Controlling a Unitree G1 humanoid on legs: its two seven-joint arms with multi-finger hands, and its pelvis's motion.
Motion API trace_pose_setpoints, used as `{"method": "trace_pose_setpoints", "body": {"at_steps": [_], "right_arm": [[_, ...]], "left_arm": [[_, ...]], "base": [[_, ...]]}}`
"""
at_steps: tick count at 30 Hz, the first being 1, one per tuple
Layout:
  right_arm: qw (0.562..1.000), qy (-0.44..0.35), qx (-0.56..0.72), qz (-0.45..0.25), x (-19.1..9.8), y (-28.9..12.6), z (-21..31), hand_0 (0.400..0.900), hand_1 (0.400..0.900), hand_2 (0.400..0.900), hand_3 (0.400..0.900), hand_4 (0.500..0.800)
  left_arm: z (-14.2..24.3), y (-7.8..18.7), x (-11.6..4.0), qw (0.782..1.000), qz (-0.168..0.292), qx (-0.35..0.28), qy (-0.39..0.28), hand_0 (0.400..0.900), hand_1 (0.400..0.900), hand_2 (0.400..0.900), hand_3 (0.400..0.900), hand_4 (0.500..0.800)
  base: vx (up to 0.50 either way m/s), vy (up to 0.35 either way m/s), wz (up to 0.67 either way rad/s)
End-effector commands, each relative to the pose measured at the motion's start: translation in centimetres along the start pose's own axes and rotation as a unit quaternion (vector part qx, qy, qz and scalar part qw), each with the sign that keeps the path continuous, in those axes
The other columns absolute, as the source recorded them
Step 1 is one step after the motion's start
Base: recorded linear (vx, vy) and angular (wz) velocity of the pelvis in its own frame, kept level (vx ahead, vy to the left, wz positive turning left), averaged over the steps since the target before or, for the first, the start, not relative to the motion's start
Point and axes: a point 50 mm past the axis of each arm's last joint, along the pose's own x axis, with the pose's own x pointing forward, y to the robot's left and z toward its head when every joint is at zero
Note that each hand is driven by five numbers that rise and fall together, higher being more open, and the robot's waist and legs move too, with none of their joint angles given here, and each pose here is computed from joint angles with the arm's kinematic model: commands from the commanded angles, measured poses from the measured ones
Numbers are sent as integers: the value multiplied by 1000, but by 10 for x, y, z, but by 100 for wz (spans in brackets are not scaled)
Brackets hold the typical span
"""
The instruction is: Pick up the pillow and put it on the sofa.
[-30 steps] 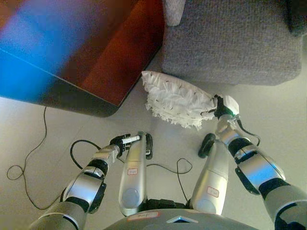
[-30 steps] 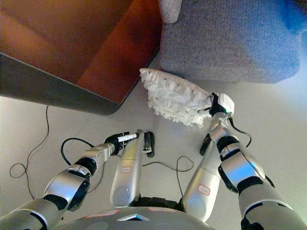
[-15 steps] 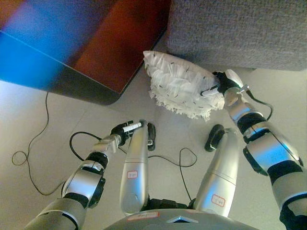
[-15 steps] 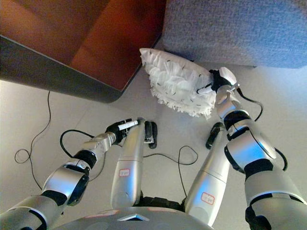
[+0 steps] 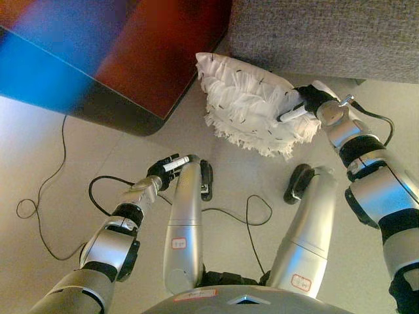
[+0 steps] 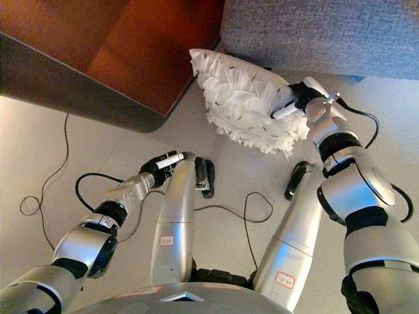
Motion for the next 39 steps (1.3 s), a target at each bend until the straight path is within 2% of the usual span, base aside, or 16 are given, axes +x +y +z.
{"method": "trace_pose_setpoints", "body": {"at_steps": [1,7,15,23,31,39], "right_arm": [[996,-72,12,-59,-8,-47,40,400,400,400,400,500],[991,-82,17,-108,-10,-58,40,400,400,400,400,500],[986,-103,21,-126,-11,-56,44,400,400,400,400,500],[981,-161,-14,-108,-14,-40,52,400,400,400,400,500],[973,-216,-33,-76,-26,-24,49,400,400,400,400,500],[962,-265,-46,-45,-43,-24,51,400,400,400,400,500]], "left_arm": [[-153,72,-54,948,140,59,278,900,900,900,900,800],[-155,72,-55,950,141,52,273,900,900,900,900,800],[-157,73,-56,949,149,51,274,900,900,900,900,800],[-159,70,-56,952,140,60,265,900,900,900,900,800],[-169,89,-71,938,153,101,293,900,900,900,900,800],[-175,96,-78,929,157,107,317,900,900,900,900,800]], "base": [[-29,-48,7],[-8,-39,4],[14,-4,-3],[72,-20,-9],[214,-88,-8],[172,-119,-7]]}}
